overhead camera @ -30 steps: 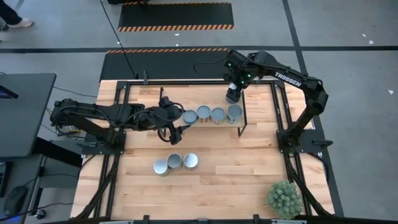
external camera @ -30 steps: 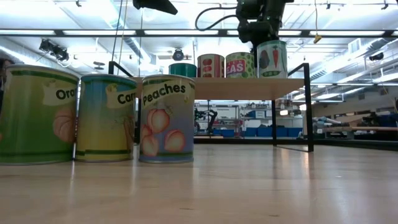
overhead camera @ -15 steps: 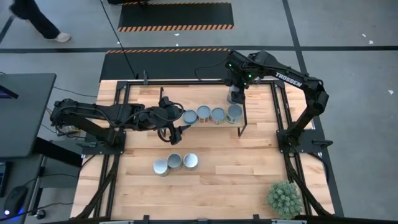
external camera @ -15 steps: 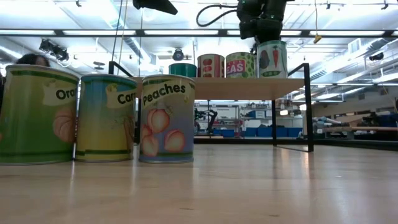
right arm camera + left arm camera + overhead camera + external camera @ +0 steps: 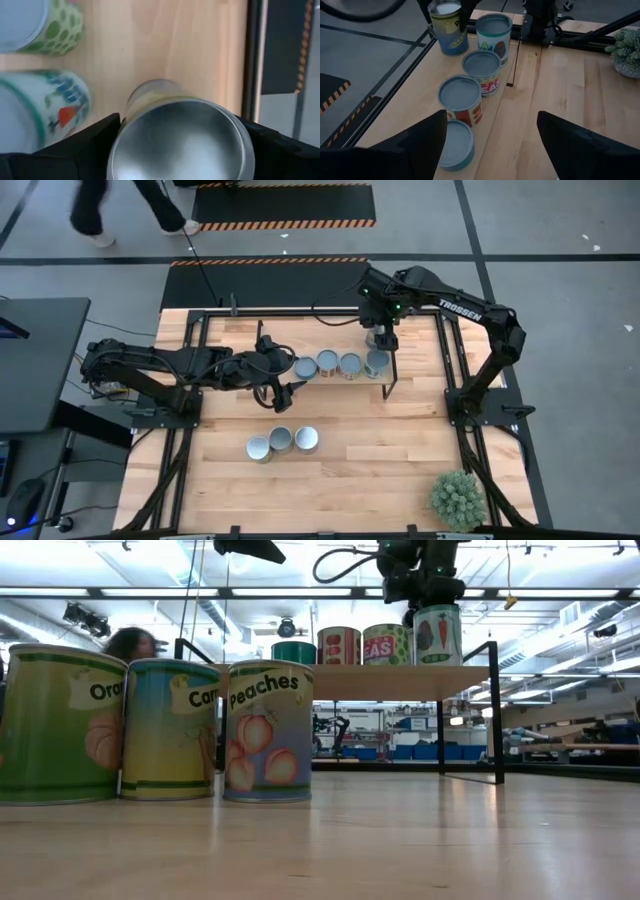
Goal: Pick and place cans onto a shelf
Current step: Put the canned peas on the shelf, then put the canned peaches on the shelf
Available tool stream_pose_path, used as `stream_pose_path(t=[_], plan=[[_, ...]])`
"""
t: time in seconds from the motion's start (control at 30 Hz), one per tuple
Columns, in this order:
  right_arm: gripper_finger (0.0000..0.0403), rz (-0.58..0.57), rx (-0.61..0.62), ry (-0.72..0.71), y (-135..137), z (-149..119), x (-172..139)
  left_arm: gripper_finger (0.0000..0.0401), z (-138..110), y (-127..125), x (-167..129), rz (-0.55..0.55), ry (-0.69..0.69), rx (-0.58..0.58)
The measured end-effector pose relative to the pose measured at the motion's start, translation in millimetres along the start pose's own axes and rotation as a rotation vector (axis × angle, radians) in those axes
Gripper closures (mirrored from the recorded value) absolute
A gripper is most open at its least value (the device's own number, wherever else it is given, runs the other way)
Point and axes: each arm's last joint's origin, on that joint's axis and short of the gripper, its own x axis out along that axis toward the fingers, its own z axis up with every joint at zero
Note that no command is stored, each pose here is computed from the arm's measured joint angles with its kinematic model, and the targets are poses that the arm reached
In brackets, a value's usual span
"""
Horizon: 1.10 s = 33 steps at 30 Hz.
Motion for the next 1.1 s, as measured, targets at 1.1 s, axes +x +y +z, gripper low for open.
stream_pose_path(t=[1.1], plan=[[0.0013,-0.148,0.073,-0.231,7,14,-81,0.0088,2,3,-11,-0.045,-0.01,-0.015]])
